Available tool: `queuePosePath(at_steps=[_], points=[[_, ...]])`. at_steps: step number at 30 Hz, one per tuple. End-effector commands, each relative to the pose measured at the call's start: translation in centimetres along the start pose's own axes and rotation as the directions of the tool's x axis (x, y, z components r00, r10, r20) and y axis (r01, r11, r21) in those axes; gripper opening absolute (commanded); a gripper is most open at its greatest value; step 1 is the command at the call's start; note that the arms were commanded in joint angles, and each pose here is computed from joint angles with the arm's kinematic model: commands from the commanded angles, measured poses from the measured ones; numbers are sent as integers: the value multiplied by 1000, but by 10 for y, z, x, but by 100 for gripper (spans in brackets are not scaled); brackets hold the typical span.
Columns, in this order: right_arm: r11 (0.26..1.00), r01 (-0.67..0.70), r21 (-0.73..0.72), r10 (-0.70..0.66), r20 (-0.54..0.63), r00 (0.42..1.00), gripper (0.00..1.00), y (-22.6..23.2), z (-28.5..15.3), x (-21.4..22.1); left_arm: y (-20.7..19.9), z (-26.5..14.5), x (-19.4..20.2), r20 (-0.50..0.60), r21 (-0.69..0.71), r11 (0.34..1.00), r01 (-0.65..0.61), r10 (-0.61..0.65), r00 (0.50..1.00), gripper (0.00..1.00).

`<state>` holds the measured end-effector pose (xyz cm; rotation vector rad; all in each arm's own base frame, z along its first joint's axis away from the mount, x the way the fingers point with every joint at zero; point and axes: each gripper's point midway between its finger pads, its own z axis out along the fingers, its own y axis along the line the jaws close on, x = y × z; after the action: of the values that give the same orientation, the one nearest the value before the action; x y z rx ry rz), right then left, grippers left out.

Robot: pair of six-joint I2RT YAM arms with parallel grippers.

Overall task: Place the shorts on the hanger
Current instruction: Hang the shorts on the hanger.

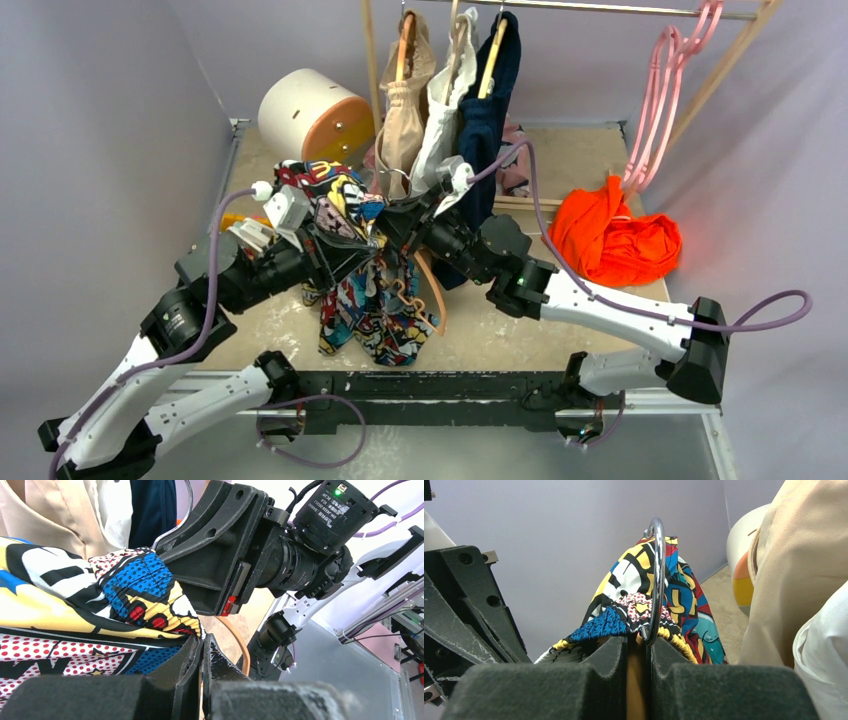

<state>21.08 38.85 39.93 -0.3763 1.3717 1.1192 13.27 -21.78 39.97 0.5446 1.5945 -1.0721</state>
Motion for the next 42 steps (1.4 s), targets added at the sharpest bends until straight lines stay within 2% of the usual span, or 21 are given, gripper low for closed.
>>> queuePosePath(at_steps=[1, 8, 12, 18, 28, 36, 42], points=[[999, -32, 13, 28, 195, 980, 0, 9, -9, -71, -16, -14, -19, 80, 64, 998, -5, 0, 997, 0], [1000, 10, -17, -5, 232, 973, 0, 15, -24, -89, 4, -17, 13, 29, -7, 1000, 25, -24, 999, 0], [998, 27, -63, -8, 279, 960, 0, 24, -28, -100, 5, -8, 21, 1, 2, 999, 44, -44, 999, 0], [993, 46, -108, -12, 300, 954, 0, 33, -29, -103, -11, 1, -3, 46, 70, 997, 43, -46, 998, 0], [991, 45, -125, -14, 241, 970, 0, 32, -23, -81, -51, -5, -51, 159, 238, 968, 75, -115, 981, 0], [990, 45, -136, -6, 278, 960, 0, 36, -28, -95, -38, 0, -12, 46, 199, 975, 97, -108, 993, 0], [986, 50, -162, 0, 295, 955, 0, 41, -33, -98, -39, -2, 3, 3, 215, 970, 115, -119, 993, 0]])
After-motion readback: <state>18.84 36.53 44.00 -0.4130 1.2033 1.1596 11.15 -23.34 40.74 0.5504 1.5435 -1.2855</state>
